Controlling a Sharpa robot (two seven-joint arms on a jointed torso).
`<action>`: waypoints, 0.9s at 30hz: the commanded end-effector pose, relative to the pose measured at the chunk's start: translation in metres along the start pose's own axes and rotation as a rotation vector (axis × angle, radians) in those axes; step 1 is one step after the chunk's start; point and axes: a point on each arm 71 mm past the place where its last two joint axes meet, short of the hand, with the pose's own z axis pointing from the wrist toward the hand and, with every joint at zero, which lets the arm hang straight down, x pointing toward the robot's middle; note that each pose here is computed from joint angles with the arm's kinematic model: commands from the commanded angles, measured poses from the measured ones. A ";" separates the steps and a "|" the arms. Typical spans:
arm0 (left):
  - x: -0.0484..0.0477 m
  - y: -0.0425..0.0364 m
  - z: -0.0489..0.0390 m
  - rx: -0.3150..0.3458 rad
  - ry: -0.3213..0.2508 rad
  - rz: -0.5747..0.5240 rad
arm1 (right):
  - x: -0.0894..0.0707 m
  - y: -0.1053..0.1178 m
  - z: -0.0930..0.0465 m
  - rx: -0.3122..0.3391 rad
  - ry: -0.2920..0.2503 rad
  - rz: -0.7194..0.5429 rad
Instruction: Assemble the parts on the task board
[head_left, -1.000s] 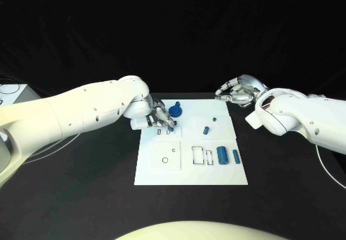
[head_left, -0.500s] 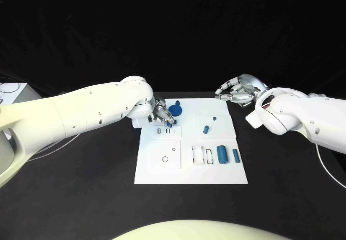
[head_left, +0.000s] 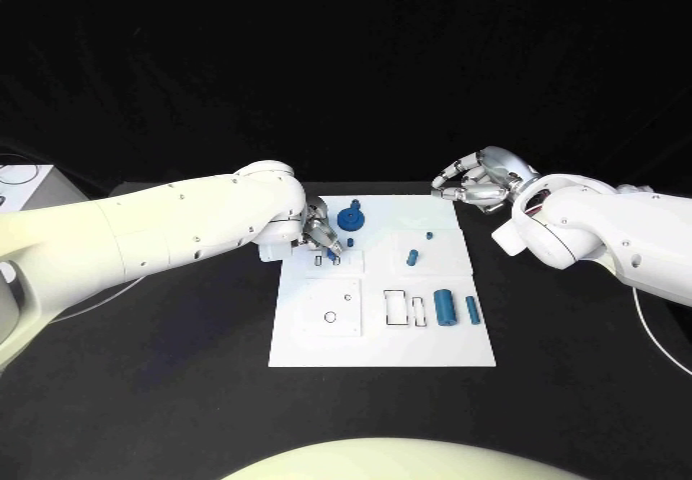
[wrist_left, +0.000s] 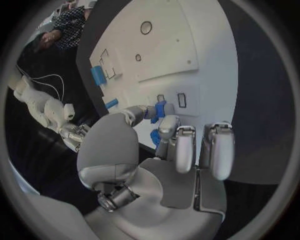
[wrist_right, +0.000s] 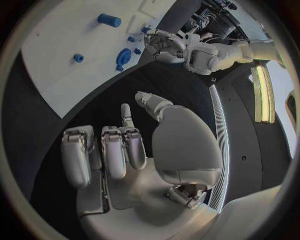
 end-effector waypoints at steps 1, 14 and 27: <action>0.0015 -0.0014 -0.0003 0.005 -0.006 0.009 | 0.001 0.001 0.000 -0.009 0.011 0.004; 0.0067 -0.0016 -0.0017 0.016 0.034 0.001 | 0.001 0.001 0.000 -0.009 0.014 0.005; 0.0057 -0.0004 -0.0018 0.019 0.022 -0.026 | 0.001 0.000 0.000 -0.007 0.014 0.005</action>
